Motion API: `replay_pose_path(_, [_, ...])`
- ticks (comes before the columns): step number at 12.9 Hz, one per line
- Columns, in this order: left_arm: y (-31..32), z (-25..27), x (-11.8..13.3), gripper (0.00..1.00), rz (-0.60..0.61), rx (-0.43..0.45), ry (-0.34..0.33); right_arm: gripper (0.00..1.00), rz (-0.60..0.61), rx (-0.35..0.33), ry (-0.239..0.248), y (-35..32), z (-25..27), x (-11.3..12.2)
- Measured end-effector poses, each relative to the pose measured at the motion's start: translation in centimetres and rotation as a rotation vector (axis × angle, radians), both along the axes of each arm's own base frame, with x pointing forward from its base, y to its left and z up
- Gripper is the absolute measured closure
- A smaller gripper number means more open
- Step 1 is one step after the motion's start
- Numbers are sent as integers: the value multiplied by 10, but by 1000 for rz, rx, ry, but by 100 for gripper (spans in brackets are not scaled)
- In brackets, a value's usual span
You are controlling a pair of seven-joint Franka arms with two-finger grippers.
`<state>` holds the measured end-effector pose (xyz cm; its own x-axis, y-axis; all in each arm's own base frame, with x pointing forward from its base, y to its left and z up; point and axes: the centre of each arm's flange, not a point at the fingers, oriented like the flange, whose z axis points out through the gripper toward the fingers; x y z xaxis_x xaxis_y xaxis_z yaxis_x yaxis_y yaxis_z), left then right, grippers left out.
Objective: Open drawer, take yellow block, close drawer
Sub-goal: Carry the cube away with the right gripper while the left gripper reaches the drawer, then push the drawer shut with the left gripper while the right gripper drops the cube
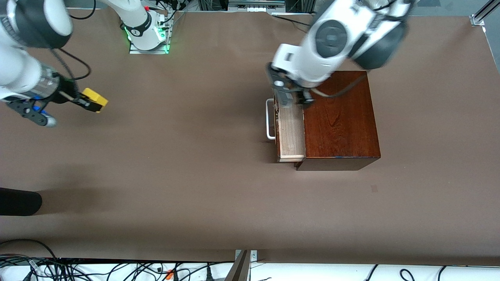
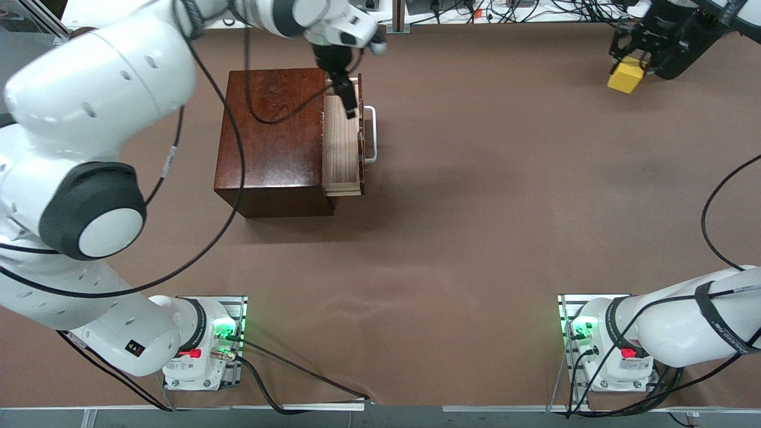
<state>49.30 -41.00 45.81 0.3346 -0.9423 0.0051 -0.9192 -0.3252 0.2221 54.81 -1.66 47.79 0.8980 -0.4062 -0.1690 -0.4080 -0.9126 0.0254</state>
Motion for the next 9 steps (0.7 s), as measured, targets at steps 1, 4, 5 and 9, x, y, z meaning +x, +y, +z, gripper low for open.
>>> replay_pose_path(1, [-22, -17, -4, 0, -47, -22, -25, 44, 62, 15, -11, -27, -18, -3])
replay_pose_path(4, [-62, -76, -6, 0, -205, -71, -76, 44, 229, 34, -68, -93, -81, -23])
replay_pose_path(5, [-68, -95, -5, 0, -250, -73, -88, 44, 282, 30, -87, -110, -104, -32])
replay_pose_path(9, [-79, -135, -6, 0, -349, -19, -130, 44, 408, -25, -63, -152, -174, -50])
